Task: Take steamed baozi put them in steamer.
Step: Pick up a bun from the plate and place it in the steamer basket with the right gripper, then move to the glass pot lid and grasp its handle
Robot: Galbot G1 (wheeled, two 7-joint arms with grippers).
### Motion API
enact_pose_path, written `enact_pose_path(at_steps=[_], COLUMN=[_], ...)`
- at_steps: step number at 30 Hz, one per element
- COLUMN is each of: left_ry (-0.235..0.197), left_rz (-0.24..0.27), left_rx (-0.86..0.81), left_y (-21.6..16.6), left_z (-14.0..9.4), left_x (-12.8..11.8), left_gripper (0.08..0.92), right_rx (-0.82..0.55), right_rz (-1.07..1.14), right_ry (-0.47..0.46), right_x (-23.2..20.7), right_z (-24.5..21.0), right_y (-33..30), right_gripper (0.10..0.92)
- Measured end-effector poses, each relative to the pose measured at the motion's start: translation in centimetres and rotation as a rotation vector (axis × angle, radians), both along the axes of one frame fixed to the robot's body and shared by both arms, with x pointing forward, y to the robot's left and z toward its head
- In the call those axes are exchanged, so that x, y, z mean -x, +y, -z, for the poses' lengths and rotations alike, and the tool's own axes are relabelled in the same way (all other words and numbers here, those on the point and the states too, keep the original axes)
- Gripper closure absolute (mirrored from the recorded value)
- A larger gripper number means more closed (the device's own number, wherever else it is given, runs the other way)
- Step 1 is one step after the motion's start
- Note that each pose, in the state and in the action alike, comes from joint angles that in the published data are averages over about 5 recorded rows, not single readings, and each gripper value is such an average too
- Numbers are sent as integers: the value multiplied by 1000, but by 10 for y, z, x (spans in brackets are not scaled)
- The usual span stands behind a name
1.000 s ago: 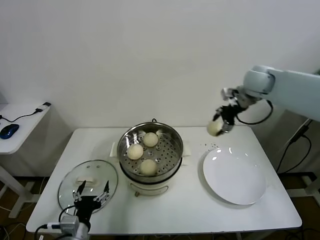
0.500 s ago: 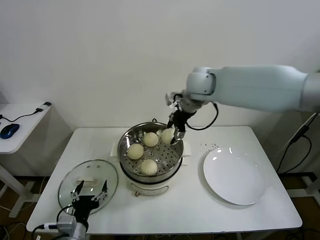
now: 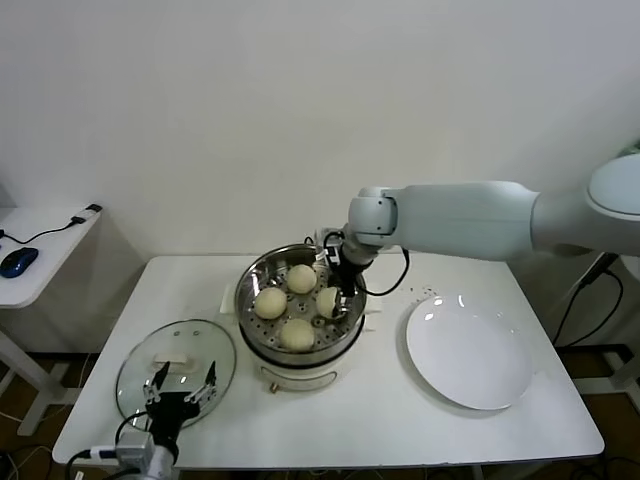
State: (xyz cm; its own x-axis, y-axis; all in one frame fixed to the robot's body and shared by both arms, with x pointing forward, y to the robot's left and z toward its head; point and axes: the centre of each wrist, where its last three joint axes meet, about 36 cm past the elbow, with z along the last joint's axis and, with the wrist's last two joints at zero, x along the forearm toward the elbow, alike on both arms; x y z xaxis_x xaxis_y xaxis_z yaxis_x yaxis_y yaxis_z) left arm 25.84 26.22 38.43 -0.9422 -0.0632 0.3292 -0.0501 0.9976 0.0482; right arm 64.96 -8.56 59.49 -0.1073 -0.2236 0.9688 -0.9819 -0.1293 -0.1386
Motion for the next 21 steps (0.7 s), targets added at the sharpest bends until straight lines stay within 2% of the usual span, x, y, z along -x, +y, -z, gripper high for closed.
enact_pose_path(at_steps=[5,11,21], left_ry=[0,-1,-11], left_rz=[-3,-5,-1], left_rx=[2,3,3], left_y=[1,1,0], left_z=[0,-1,-6], left_x=[1,2,5], left_gripper=[177,177,177], right_rx=[2,-29,-153], right_rz=[3,-8,-32], right_ry=[-6,-8,22], right_x=[-1,-3,-13], right_z=[11,11,-32], right_y=[3,5,-14], right_gripper=[329,214,199])
